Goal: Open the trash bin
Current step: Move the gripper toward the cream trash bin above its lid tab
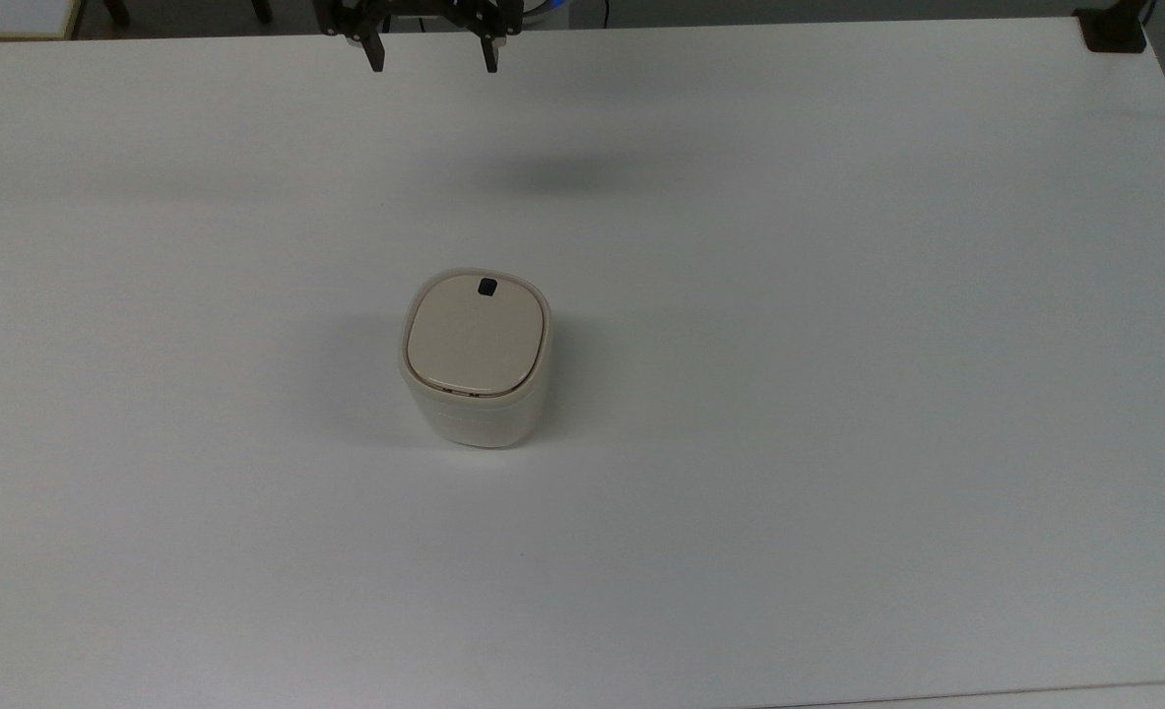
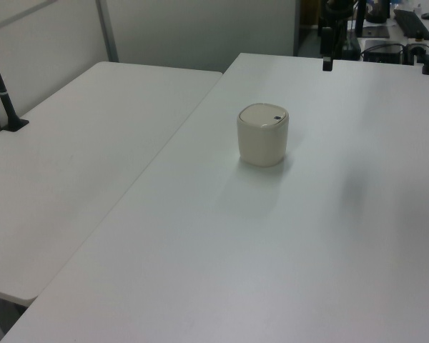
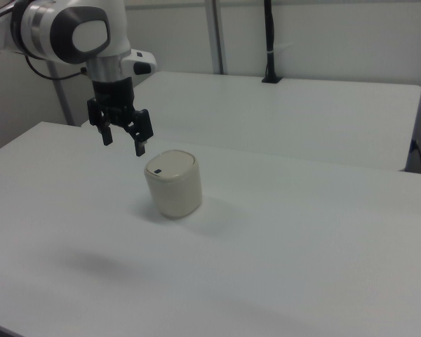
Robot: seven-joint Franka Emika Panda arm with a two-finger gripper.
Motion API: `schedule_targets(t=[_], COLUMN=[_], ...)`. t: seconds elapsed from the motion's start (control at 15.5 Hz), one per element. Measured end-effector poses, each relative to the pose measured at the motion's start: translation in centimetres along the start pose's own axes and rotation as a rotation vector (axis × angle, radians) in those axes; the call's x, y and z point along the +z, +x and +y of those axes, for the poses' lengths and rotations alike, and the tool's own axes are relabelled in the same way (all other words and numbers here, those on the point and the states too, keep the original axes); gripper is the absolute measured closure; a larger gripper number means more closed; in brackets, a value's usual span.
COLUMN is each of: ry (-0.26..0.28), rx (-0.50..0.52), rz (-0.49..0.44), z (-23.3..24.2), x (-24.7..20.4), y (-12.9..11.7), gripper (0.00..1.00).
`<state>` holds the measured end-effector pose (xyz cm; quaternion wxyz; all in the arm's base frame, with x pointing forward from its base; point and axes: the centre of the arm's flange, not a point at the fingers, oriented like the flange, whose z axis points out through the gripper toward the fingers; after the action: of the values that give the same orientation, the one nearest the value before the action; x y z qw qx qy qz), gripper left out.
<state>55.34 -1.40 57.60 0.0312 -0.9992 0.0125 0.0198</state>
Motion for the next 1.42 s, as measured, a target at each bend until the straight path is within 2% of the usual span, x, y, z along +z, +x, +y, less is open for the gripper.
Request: schedule_targets(t=[1.16,1.42], ry=[0.000,-0.002], rx=[0.000,0.001], rz=[-0.001,0.041], z=[0.01,0.03], x=[0.10,0.07], y=[0.01,0.72], gripper=[0.00,0.01])
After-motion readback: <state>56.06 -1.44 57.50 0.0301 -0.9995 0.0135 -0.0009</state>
